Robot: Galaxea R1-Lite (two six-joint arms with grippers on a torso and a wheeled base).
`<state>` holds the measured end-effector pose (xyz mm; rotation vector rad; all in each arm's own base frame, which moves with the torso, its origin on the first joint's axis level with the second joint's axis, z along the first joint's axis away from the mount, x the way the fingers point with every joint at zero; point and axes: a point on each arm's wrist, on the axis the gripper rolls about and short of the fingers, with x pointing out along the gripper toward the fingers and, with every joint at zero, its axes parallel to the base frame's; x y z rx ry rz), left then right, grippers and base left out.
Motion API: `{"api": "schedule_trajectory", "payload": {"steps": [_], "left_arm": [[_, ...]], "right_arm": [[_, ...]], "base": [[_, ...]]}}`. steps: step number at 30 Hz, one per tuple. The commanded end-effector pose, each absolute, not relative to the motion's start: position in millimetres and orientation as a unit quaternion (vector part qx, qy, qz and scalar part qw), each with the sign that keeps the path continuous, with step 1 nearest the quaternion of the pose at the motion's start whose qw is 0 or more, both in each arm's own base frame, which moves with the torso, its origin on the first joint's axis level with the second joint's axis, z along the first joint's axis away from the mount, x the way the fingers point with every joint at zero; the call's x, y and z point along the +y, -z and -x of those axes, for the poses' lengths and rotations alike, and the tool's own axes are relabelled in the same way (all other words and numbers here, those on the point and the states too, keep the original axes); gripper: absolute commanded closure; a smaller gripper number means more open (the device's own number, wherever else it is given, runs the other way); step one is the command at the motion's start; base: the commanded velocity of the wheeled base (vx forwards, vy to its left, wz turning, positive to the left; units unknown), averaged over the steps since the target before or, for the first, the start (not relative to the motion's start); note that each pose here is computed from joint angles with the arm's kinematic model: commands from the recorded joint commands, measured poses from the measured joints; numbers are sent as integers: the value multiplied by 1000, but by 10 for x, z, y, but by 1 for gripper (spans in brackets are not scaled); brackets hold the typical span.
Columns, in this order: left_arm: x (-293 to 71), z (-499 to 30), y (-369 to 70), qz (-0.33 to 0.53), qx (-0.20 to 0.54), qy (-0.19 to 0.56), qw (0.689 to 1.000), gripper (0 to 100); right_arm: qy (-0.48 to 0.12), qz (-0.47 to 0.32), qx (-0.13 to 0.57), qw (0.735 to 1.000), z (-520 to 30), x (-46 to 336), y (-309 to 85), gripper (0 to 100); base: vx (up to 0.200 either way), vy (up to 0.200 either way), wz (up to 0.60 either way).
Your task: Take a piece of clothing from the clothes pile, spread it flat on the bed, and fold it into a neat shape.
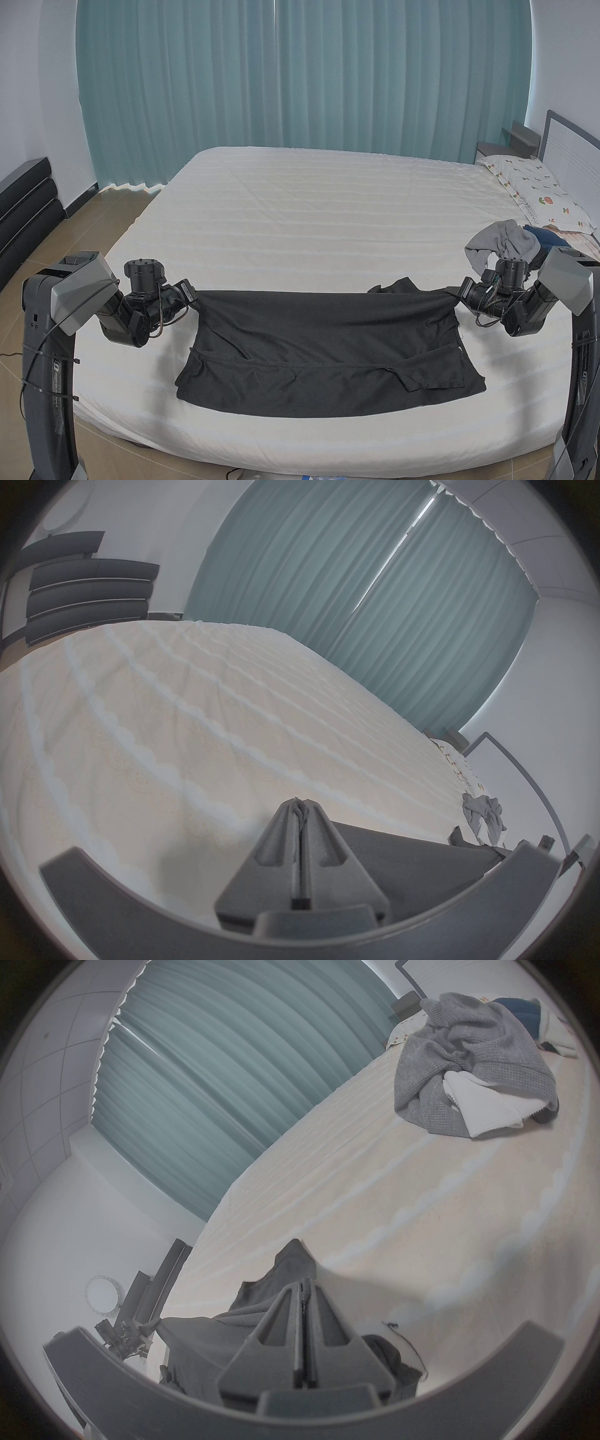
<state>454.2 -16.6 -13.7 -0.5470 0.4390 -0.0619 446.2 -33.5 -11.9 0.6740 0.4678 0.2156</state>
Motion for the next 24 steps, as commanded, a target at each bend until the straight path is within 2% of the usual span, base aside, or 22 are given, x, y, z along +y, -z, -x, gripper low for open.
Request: {"api": "schedule_trajectory", "payload": {"steps": [1,12,24], "left_arm": [[-211,-4667,118,271,196,39,941,100],[-212,-4735,256,276,198,33,940,100],[-208,-4634,309,276,200,33,940,100]], "right_arm": [[-101,-321,203,919,-4644,-277,141,100],[-103,-328,205,916,-4708,-211,275,100],[-108,-335,223,909,-4518,-248,155,100]], "base": [[0,0,0],[0,0,0],[0,0,0]]}}
